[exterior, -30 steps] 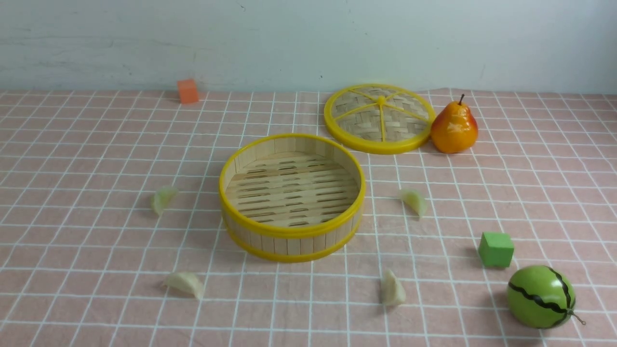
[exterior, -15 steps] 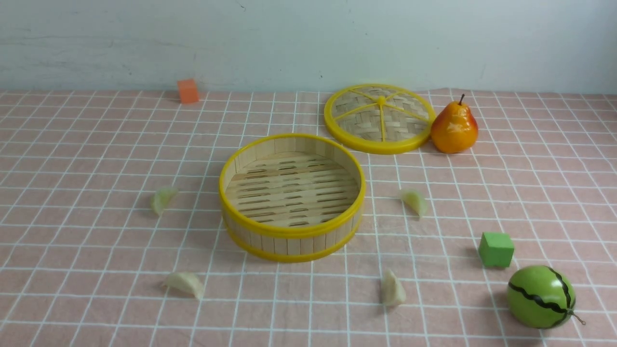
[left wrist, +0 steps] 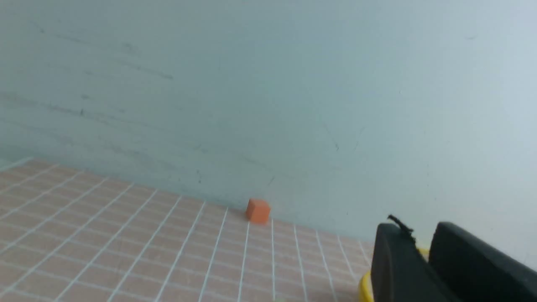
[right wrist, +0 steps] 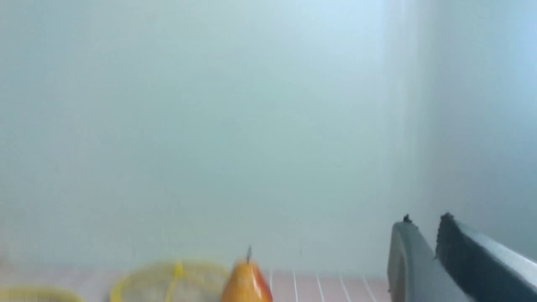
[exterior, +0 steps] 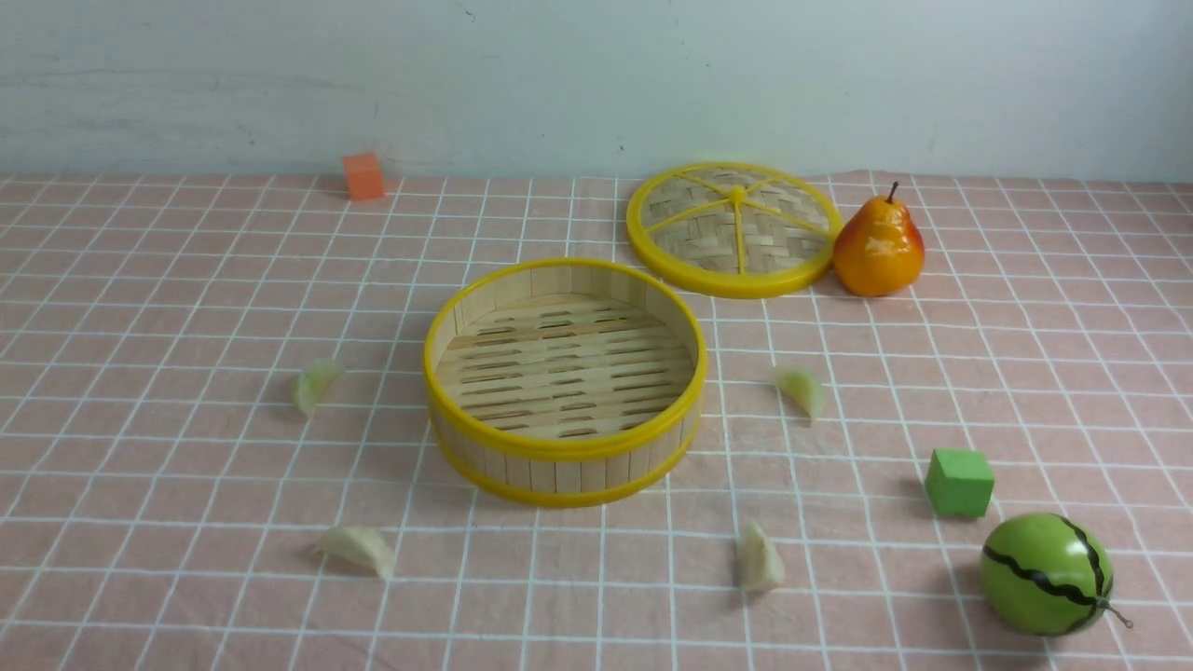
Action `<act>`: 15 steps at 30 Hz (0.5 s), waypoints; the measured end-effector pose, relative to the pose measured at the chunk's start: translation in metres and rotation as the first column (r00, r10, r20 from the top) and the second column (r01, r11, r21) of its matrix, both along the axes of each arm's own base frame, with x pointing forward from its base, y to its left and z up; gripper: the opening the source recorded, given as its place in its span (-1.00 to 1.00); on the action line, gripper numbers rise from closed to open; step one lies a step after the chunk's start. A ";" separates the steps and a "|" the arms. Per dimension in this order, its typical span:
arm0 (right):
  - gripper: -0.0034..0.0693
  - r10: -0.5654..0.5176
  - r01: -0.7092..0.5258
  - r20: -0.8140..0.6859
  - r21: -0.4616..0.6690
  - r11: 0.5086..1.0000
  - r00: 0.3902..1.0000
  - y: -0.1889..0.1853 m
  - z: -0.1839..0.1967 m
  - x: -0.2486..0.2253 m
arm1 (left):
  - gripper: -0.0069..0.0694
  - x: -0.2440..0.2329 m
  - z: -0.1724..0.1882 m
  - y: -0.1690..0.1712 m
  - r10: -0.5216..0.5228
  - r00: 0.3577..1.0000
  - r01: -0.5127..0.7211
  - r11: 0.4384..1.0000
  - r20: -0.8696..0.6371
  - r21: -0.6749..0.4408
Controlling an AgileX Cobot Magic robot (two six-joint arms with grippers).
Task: Put the dumplings into the steamer on the table with the pink tablecloth.
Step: 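Reach for and grasp a dumpling on the table with the left gripper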
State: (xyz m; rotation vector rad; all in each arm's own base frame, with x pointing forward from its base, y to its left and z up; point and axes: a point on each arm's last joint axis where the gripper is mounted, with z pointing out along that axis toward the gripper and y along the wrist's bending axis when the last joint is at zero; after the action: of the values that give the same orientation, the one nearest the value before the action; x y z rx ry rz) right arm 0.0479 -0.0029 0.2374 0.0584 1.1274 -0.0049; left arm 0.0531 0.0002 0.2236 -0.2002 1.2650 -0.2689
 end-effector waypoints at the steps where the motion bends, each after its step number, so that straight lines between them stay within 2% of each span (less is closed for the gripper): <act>1: -0.60 0.002 -0.002 0.015 0.005 1.000 1.000 0.000 0.001 -0.001 | -0.50 0.000 0.001 0.000 -0.001 1.000 0.001 1.000 0.009 -0.003; 3: -0.59 0.043 -0.059 0.198 0.077 0.995 0.979 0.000 0.015 -0.009 | -0.50 -0.002 0.006 0.000 -0.019 0.997 0.023 0.998 0.069 -0.066; 5: -0.59 0.076 -0.120 0.309 0.125 0.985 0.948 0.000 0.023 -0.015 | -0.50 -0.004 0.010 0.000 -0.052 0.992 0.072 0.982 0.117 -0.173; 8: -0.59 0.125 -0.198 0.363 0.172 0.965 0.923 0.001 0.026 -0.018 | -0.52 -0.005 0.014 0.000 -0.111 0.977 0.171 0.920 0.183 -0.353; 10: -0.59 0.166 -0.250 0.354 0.207 0.946 0.920 0.003 0.027 -0.017 | -0.61 -0.007 0.023 0.000 -0.137 0.970 0.211 0.886 0.200 -0.414; 12: -0.62 0.185 -0.265 0.328 0.217 0.940 0.926 0.004 0.031 -0.016 | -0.70 -0.009 0.032 -0.001 -0.147 0.969 0.220 0.880 0.198 -0.421; 13: -0.71 0.207 -0.265 0.261 0.213 0.940 0.943 0.007 0.044 -0.013 | -0.84 -0.012 0.056 -0.002 -0.151 0.969 0.218 0.897 0.195 -0.384; 15: -0.87 0.203 -0.231 0.160 0.177 0.957 0.966 0.009 0.061 -0.007 | -0.86 -0.010 0.082 -0.003 -0.135 0.982 0.171 0.936 0.134 -0.307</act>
State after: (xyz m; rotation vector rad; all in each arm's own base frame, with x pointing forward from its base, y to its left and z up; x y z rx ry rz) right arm 0.0412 0.0060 0.2984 0.1066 0.9856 0.3024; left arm 0.0432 -0.0030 0.3053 -0.3581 1.1228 -0.6130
